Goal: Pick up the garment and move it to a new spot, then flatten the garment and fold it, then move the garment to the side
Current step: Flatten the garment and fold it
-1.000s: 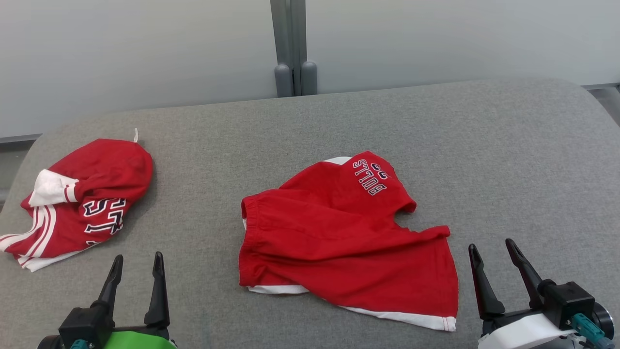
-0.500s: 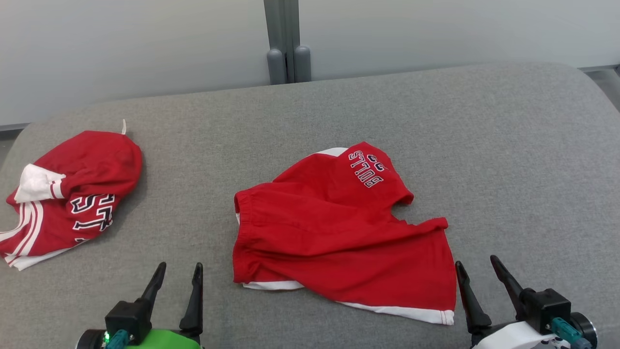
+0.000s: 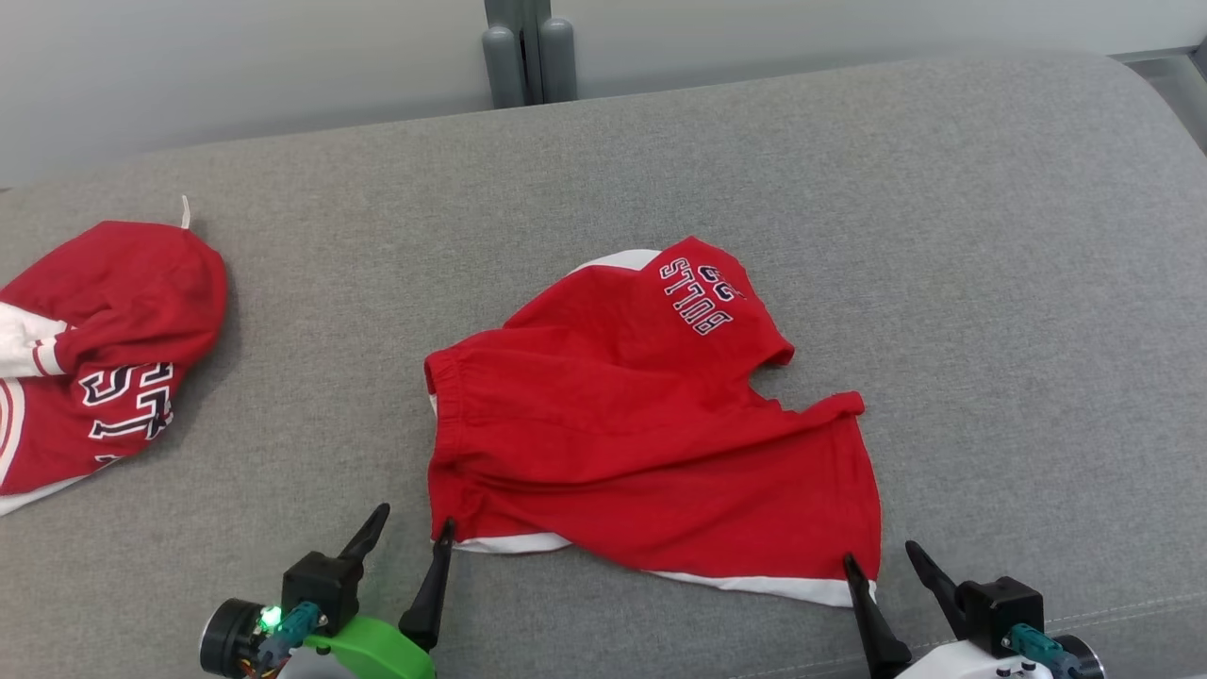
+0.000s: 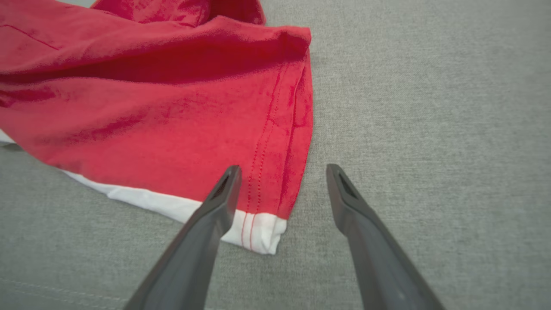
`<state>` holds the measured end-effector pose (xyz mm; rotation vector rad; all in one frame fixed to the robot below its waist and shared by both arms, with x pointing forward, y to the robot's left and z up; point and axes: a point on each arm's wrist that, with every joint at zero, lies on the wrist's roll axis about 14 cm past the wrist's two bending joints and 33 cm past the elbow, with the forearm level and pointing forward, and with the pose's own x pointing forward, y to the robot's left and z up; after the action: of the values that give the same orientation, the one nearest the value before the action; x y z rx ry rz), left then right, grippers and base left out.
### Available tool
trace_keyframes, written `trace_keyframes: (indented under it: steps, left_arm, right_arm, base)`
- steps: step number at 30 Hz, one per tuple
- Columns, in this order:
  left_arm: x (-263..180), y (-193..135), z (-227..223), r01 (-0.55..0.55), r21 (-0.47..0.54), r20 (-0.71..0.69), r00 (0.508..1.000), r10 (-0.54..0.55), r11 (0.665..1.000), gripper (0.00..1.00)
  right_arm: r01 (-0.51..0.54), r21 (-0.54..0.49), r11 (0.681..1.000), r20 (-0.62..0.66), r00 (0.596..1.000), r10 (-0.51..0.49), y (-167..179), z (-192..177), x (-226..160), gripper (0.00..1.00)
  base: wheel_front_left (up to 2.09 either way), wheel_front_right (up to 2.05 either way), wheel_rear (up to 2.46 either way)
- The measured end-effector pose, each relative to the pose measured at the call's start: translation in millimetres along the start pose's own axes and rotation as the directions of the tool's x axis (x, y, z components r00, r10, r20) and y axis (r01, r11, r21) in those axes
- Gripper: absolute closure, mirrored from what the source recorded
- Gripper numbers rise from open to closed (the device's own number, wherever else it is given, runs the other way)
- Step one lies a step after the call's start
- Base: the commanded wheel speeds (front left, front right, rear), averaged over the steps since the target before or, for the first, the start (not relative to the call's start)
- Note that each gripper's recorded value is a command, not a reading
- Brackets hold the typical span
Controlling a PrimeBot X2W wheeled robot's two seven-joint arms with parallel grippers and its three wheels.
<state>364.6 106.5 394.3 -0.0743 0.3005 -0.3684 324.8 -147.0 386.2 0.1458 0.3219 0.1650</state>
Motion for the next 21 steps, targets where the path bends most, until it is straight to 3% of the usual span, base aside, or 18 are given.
trace_keyframes:
  steps: [6, 17, 18, 19, 20, 21]
  left_arm:
    - [7.8, -17.4, -17.7, 0.085, 0.026, -0.071, 0.994, -0.083, 0.996, 0.00]
    - [14.0, -32.4, -26.8, 0.140, 0.011, -0.109, 0.984, -0.138, 0.990, 0.00]
    - [14.4, -32.9, -26.9, 0.141, 0.007, -0.109, 0.984, -0.140, 0.990, 0.15]
    - [14.6, -33.6, -27.0, 0.142, 0.003, -0.110, 0.984, -0.141, 0.990, 0.53]
    - [14.4, -33.8, -27.4, 0.142, -0.002, -0.110, 0.984, -0.141, 0.990, 0.86]
    - [14.1, -34.1, -27.9, 0.141, -0.008, -0.112, 0.984, -0.141, 0.990, 1.00]
  right_arm:
    - [-0.009, 0.032, 0.999, -0.061, 0.998, 0.011, 7.1, -18.9, 0.6, 0.00]
    - [-0.025, 0.081, 0.996, -0.109, 0.994, 0.034, 18.7, -34.1, 4.4, 0.00]
    - [-0.026, 0.085, 0.996, -0.110, 0.993, 0.035, 19.3, -34.7, 4.7, 0.00]
    - [-0.026, 0.091, 0.996, -0.113, 0.993, 0.036, 19.8, -35.6, 4.9, 0.00]
    - [-0.025, 0.098, 0.995, -0.116, 0.993, 0.036, 20.3, -36.8, 4.8, 0.40]
    - [-0.026, 0.104, 0.994, -0.119, 0.992, 0.038, 21.4, -37.5, 5.5, 0.75]
  base:
    - [0.00, 0.00, 0.00]
    - [0.00, 0.00, 0.00]
    - [0.00, 0.00, 0.00]
    - [0.00, 0.00, 0.00]
    - [0.00, 0.00, 0.00]
    - [0.00, 0.00, 0.00]
